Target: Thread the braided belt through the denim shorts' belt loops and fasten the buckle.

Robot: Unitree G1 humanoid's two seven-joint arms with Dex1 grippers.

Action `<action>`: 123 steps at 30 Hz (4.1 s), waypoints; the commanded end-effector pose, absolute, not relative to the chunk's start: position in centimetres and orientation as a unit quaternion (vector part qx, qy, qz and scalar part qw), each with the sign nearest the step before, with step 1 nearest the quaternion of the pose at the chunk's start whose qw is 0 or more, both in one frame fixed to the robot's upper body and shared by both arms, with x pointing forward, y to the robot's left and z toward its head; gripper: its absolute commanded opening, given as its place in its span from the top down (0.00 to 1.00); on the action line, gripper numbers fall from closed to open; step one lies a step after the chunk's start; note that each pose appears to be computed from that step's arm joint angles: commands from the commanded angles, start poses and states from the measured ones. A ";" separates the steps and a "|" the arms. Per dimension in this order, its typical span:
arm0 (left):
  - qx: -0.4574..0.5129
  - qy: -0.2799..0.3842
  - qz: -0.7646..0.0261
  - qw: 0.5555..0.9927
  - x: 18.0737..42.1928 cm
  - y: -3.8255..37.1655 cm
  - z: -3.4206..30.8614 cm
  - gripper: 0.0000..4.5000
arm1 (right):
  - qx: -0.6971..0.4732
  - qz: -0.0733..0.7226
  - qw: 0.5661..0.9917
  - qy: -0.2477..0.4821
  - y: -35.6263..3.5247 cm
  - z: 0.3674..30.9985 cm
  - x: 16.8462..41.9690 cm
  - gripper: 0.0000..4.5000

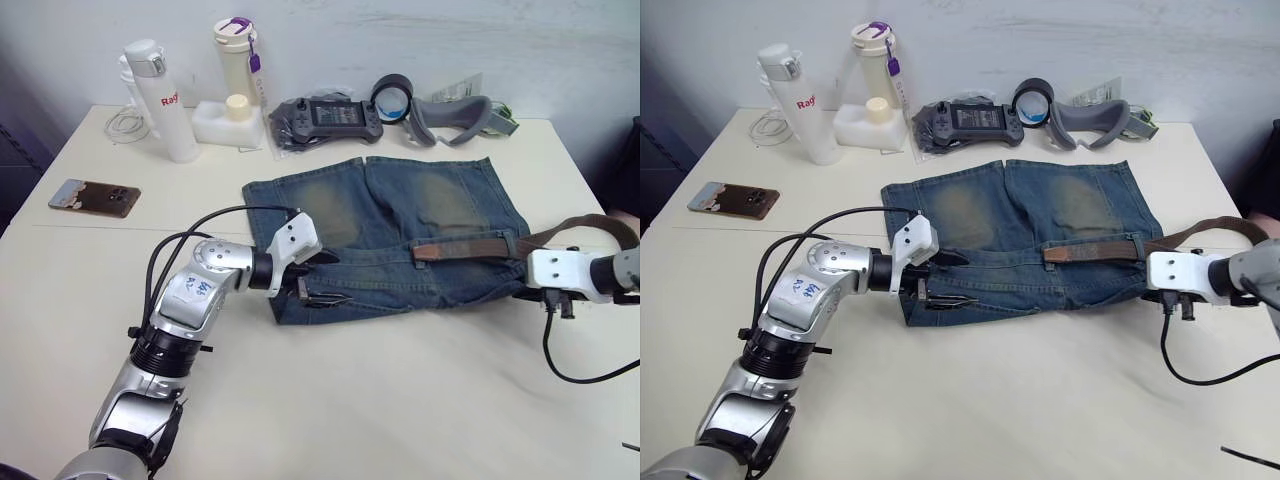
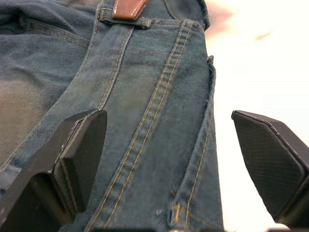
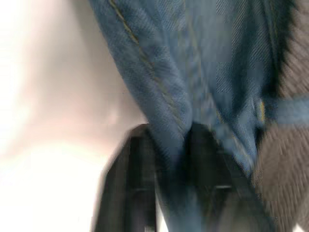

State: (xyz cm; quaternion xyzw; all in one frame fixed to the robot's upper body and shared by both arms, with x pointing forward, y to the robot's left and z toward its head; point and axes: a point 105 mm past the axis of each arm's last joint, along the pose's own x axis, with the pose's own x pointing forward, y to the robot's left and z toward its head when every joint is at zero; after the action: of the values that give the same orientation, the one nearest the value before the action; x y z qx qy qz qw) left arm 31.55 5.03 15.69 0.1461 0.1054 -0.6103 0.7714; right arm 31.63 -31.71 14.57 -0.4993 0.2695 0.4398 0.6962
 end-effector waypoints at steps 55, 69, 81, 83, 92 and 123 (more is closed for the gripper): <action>0.158 0.113 -0.549 0.813 32.5 7.8 16.5 0.00 | 0.527 0.252 0.806 0.098 -21.8 17.2 34.0 0.85; 0.166 0.115 -0.556 0.806 32.4 7.7 16.3 0.00 | 0.523 0.221 0.820 0.079 -23.9 16.6 33.9 1.00; 0.176 0.120 -0.556 0.803 32.3 7.8 15.9 0.00 | 0.560 0.188 0.800 0.103 -22.2 14.5 34.2 0.34; 0.177 0.120 -0.557 0.803 32.3 7.7 15.9 0.00 | 0.560 0.181 0.802 0.106 -22.1 14.3 34.3 0.34; 0.182 0.117 -0.557 0.801 32.6 7.6 15.8 0.00 | 0.578 0.164 0.796 0.072 -22.2 14.3 35.9 0.34; 0.185 0.113 -0.566 0.796 32.4 7.1 16.0 0.00 | 0.539 0.238 0.806 0.061 -23.7 14.2 34.1 0.98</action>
State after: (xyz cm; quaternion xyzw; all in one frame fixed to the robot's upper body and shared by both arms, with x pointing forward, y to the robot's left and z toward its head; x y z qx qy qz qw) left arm 32.58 7.67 14.72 0.1751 0.1370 -0.5544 0.8020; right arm 34.42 -23.52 13.61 0.5708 0.0691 0.2275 0.7859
